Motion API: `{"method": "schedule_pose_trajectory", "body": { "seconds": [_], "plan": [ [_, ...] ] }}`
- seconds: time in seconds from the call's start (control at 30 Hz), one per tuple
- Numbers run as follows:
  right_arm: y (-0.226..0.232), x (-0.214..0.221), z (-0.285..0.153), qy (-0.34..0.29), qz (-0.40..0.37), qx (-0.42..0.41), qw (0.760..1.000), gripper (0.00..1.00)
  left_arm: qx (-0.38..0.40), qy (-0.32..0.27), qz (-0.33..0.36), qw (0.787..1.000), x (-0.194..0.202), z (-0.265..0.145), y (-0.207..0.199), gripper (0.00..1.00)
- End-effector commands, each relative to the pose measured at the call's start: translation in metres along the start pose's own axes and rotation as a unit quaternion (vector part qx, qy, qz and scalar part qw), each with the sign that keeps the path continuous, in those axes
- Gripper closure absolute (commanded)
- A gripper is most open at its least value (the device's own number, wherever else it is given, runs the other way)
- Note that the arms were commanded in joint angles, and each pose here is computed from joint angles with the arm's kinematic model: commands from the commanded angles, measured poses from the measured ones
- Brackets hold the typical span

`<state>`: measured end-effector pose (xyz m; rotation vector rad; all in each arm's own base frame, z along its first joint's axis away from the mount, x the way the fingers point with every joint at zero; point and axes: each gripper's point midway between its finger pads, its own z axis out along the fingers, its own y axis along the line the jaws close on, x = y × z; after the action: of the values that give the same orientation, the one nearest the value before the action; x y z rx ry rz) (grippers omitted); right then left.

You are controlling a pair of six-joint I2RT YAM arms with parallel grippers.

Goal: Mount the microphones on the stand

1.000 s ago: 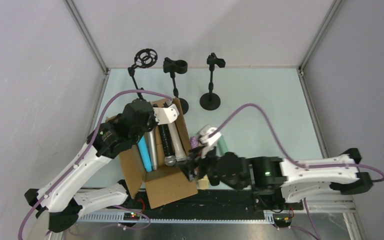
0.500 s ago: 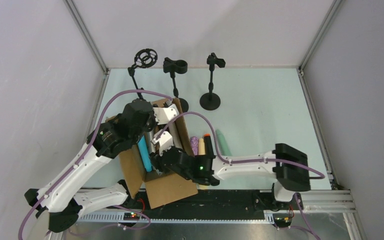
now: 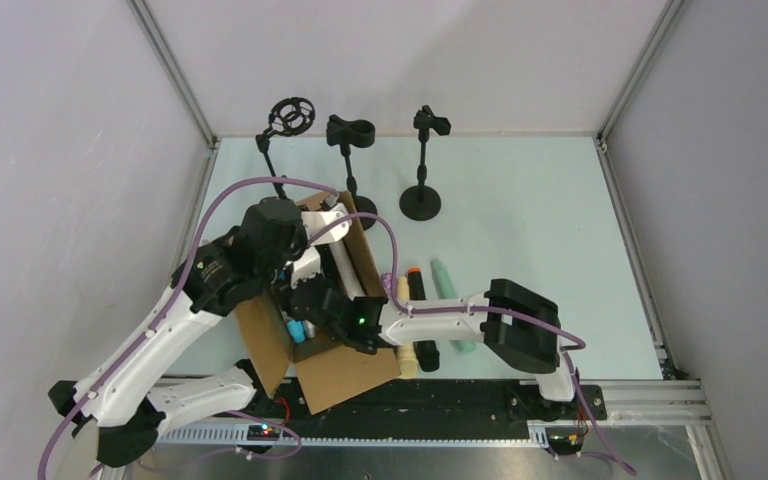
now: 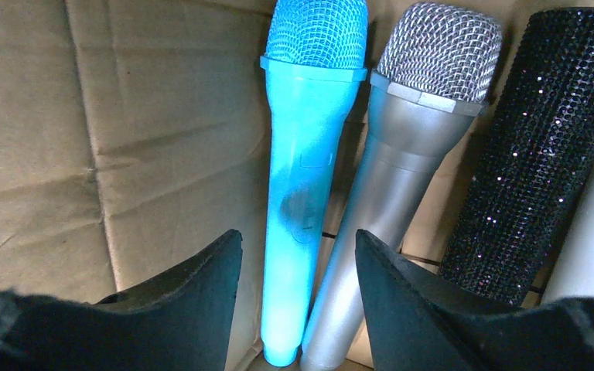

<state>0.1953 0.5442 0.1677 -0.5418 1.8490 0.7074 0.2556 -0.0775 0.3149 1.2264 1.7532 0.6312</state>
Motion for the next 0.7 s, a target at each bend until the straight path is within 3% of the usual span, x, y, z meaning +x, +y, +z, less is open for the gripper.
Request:
{"method": "schedule_pose_trajectory", "body": {
  "seconds": [0.0, 0.67],
  "plan": [
    [-0.022, 0.003, 0.015, 0.002, 0.003, 0.056, 0.998, 0.41, -0.032, -0.069, -0.048, 0.996, -0.023, -0.016, 0.021, 1.0],
    [-0.046, 0.034, 0.014, 0.02, 0.015, 0.09, 0.996, 0.44, -0.028, -0.07, -0.048, 0.996, -0.02, -0.016, 0.017, 1.0]
  ]
}}
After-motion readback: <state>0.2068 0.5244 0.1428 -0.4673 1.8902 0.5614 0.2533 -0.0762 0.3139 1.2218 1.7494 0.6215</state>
